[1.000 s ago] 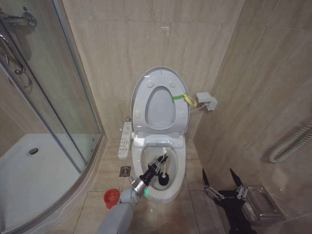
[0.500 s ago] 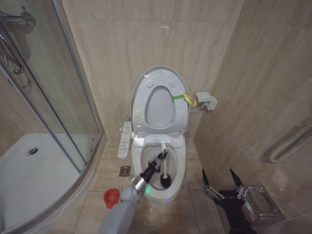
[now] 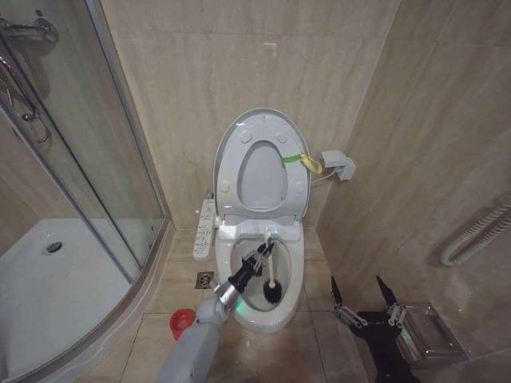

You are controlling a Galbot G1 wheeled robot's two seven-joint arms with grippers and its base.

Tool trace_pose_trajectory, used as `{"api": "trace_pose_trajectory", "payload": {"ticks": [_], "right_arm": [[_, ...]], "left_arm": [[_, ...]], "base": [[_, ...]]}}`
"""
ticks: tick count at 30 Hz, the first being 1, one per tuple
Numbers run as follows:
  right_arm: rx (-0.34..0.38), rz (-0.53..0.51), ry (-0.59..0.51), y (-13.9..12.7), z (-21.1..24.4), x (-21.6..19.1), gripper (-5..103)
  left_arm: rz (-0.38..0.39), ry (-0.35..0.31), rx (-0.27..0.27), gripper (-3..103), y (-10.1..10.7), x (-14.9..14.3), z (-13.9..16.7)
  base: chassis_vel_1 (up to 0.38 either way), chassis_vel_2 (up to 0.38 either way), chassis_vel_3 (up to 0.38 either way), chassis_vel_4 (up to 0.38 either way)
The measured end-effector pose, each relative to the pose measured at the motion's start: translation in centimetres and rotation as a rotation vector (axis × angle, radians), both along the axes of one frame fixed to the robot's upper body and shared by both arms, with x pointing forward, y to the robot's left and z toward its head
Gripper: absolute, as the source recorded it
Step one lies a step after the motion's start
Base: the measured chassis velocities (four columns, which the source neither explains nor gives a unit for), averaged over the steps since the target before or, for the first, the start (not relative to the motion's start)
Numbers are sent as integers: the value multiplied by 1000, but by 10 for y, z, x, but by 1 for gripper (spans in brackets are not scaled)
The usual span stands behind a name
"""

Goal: Open the toilet lid, clean the toilet bowl with a toilet brush, close the toilet lid, and flush.

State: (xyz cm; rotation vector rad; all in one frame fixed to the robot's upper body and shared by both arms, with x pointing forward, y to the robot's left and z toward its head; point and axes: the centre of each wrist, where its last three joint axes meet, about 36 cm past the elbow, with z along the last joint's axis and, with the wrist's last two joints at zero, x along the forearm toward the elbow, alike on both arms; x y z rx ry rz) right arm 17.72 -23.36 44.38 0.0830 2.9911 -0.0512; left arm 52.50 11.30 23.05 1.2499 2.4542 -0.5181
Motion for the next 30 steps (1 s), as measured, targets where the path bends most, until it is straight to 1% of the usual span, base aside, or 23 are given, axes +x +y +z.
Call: {"api": "trace_pose_trajectory", "payload": {"ticks": [2, 4, 5, 7, 10, 13, 14, 18, 22, 24, 25, 26, 27, 30], "right_arm": [[0, 0, 0, 0, 0, 0, 100], [0, 0, 0, 0, 0, 0, 100], [0, 0, 0, 0, 0, 0, 100], [0, 0, 0, 0, 0, 0, 100], [0, 0, 0, 0, 0, 0, 100], [0, 0, 0, 0, 0, 0, 100], [0, 0, 0, 0, 0, 0, 100], [0, 0, 0, 0, 0, 0, 100], [0, 0, 0, 0, 0, 0, 100], [0, 0, 0, 0, 0, 0, 100], [0, 0, 0, 0, 0, 0, 100], [0, 0, 0, 0, 0, 0, 100], [0, 0, 0, 0, 0, 0, 100], [0, 0, 0, 0, 0, 0, 100]], "left_arm": [[-8, 17, 20, 16, -1, -6, -12], [-19, 48, 45, 16, 0, -21, -34], [-19, 48, 45, 16, 0, -21, -34], [-27, 59, 60, 16, 1, -29, -47], [-26, 71, 74, 16, 7, -35, -55], [-14, 40, 63, 18, 13, -22, -38], [-14, 40, 63, 18, 13, -22, -38], [7, -13, 21, 18, 11, 4, -3], [11, -15, 10, 16, 10, 7, 0], [4, 11, 9, 16, 6, -2, -10], [0, 35, 18, 16, 5, -11, -22], [-2, 50, 28, 16, 5, -18, -33], [-2, 50, 28, 16, 5, -18, -33], [-3, 96, 57, 16, 10, -35, -60]], "base": [[0, 0, 0, 0], [0, 0, 0, 0], [0, 0, 0, 0], [0, 0, 0, 0], [0, 0, 0, 0], [0, 0, 0, 0], [0, 0, 0, 0], [0, 0, 0, 0], [0, 0, 0, 0], [0, 0, 0, 0], [0, 0, 0, 0], [0, 0, 0, 0], [0, 0, 0, 0], [0, 0, 0, 0]]}}
